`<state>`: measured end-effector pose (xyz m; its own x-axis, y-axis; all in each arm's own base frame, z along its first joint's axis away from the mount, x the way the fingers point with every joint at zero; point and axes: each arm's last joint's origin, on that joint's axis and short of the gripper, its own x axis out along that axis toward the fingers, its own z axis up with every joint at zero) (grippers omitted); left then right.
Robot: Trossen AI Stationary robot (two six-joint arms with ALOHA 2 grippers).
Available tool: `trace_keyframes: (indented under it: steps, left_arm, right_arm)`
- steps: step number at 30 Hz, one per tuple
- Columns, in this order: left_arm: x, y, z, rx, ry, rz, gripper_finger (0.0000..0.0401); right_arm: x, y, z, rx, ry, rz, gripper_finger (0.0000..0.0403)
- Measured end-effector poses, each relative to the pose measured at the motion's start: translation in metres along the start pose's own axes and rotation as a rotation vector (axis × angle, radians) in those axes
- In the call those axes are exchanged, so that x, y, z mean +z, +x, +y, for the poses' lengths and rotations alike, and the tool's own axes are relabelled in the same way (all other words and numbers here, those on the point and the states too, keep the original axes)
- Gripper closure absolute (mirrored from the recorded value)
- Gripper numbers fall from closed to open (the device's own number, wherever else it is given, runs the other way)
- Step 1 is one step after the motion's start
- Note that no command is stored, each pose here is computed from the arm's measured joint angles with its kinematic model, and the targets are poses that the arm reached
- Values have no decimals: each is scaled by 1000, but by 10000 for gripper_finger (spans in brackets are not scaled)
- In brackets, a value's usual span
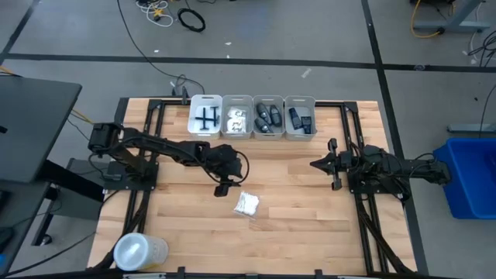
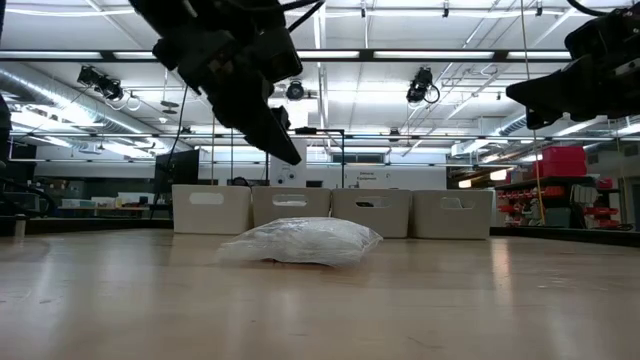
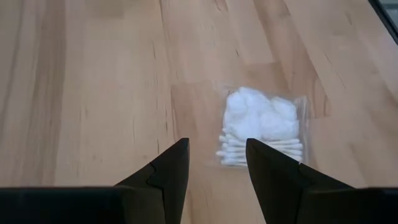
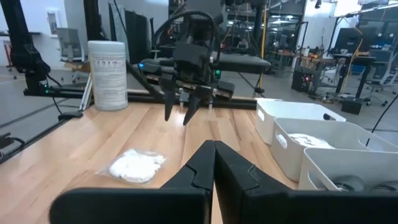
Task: Pick & Place Travel size toiletries
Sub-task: Put the white cotton pack into the left gray bin
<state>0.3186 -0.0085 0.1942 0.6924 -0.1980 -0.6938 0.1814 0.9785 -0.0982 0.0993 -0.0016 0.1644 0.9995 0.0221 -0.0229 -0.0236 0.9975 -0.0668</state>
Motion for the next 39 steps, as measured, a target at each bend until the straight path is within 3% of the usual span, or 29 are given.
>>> trace_keyframes:
  steps: [17,32,39]
  left_arm:
    - [-55,11,12,27,5,-127,235]
    - [-60,55,34,-190,-88,-128,235]
    - [-65,58,35,-256,-169,-92,235]
  right_arm:
    - [-1,0,0,0,0,6,389]
    - [-1,0,0,0,1,6,389]
    - [-1,0,0,1,0,6,389]
